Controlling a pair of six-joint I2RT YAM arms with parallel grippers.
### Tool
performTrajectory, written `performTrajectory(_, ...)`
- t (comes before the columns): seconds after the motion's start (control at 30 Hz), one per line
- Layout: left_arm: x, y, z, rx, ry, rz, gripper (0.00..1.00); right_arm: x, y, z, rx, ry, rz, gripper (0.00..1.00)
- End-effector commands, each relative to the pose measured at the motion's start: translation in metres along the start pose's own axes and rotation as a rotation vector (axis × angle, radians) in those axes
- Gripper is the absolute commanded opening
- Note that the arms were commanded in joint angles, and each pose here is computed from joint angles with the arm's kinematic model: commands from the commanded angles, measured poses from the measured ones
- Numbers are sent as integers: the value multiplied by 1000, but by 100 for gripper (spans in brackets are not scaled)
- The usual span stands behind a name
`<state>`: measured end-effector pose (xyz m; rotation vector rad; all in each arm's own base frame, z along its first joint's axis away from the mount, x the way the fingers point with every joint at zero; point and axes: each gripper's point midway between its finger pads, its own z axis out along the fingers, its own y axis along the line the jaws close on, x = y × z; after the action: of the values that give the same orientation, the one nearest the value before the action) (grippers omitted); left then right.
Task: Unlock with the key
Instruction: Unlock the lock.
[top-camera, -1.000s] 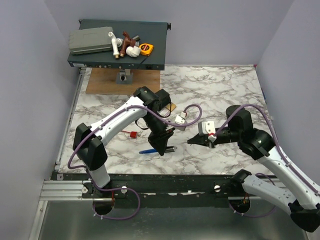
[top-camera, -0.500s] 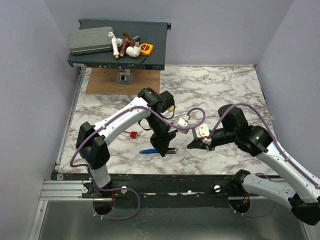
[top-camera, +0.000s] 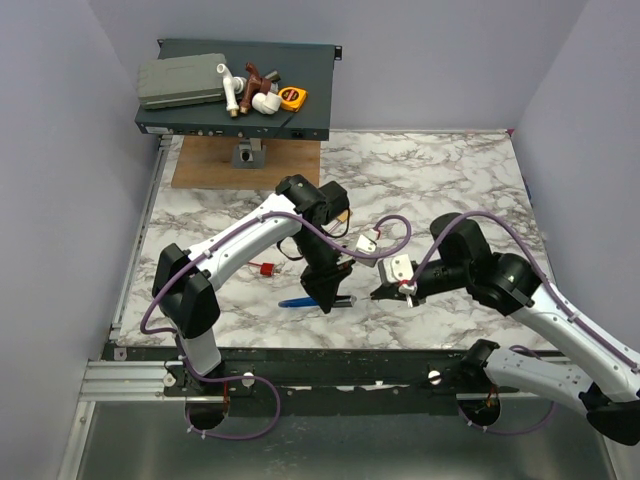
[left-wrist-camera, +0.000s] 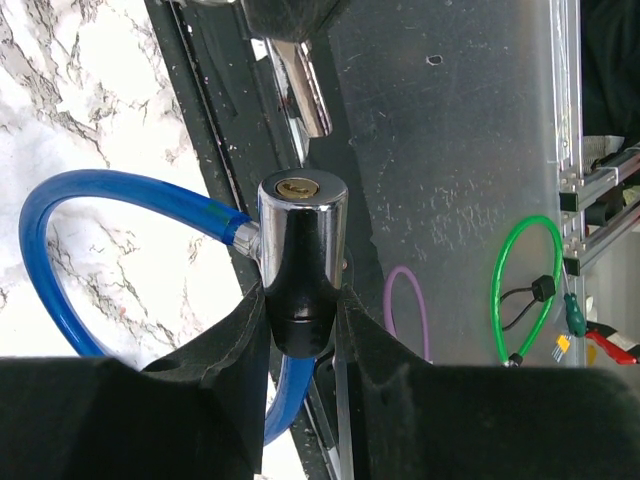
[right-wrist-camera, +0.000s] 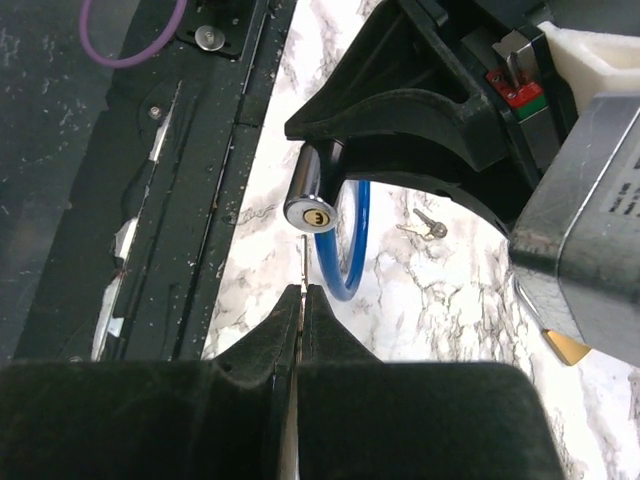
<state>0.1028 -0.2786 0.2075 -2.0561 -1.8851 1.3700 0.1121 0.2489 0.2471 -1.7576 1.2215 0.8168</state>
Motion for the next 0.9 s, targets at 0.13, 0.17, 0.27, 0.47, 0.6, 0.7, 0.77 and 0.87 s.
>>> performTrajectory(0.13,5,-11,-3,28,15,-28,0,2,-6,13,13,-1,-27,1)
performTrajectory(0.17,5,-12,-3,29,15,-29,0,2,-6,14,11,1,-28,1)
performTrajectory(0.27,5,-12,-2,31,15,-30,0,3,-5,17,3,9,-36,1)
performTrajectory(0.47,5,-12,-2,31,19,-32,0,3,-7,18,11,20,-50,1)
performTrajectory(0.6,5,-12,-1,26,29,-27,0,2,-10,17,23,22,-60,1)
performTrajectory(0.7,6,-13,0,24,36,-23,0,4,-11,17,37,33,-64,1)
performTrajectory(0.77,6,-13,0,24,39,-24,0,2,-13,15,51,28,-74,1)
performTrajectory(0.87,5,-13,0,25,40,-23,0,-1,-12,15,44,12,-72,1)
